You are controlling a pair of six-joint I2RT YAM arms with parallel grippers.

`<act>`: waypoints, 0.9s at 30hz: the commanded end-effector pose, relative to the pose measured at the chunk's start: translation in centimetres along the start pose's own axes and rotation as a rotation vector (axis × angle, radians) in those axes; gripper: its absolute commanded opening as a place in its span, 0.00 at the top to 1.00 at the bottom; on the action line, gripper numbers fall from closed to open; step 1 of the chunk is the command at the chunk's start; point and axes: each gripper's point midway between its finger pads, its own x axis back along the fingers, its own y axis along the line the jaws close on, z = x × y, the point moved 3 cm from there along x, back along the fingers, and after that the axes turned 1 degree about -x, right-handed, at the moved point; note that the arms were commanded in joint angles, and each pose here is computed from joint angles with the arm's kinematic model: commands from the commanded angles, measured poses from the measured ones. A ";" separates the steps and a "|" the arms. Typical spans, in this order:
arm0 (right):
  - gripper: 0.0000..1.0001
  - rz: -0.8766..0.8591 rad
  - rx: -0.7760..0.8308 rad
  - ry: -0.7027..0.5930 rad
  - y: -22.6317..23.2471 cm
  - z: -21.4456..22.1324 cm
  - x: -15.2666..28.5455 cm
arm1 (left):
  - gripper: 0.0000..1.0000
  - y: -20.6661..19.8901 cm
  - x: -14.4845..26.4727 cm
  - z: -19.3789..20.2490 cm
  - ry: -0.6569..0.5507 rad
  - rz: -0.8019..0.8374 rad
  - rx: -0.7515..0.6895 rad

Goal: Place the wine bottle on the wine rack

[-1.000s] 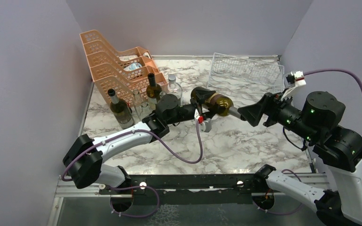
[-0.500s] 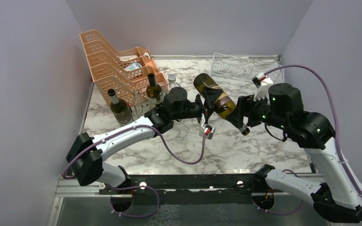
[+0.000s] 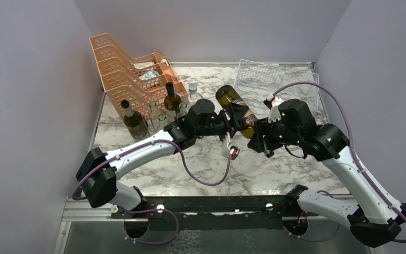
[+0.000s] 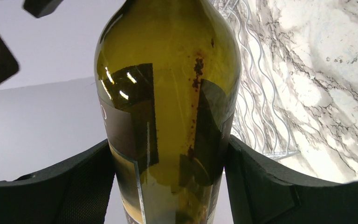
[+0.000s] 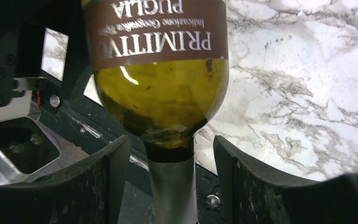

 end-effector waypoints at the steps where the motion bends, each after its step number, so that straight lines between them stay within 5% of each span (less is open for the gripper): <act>1: 0.34 -0.026 -0.016 -0.009 0.3 0.4 -0.8 | 1.00 5.2 1.2 -0.3 0.018 -0.144 -0.111; 16: 0.66 -0.013 -0.062 -0.012 0.0 0.6 -2.6 | 1.00 5.6 1.2 -0.3 0.018 -0.159 -0.080; 21: 0.98 0.008 -0.056 -0.053 -0.3 -0.1 -2.2 | 0.98 5.6 1.4 -0.3 0.020 -0.166 -0.065; 22: 0.99 0.014 -0.056 -0.069 -0.3 -0.3 -2.0 | 0.89 5.7 1.4 -0.4 0.020 -0.168 -0.062; 24: 0.99 0.028 -0.055 -0.105 -0.5 -0.9 -1.5 | 0.53 5.3 1.5 -0.4 0.020 -0.179 -0.059; 26: 0.99 0.044 -0.061 -0.150 -0.6 -1.7 -0.9 | 0.33 5.0 1.6 -0.4 0.022 -0.195 -0.059; 27: 0.99 0.052 -0.066 -0.176 -0.7 -2.1 -0.6 | 0.08 4.8 1.6 -0.3 0.030 -0.195 -0.058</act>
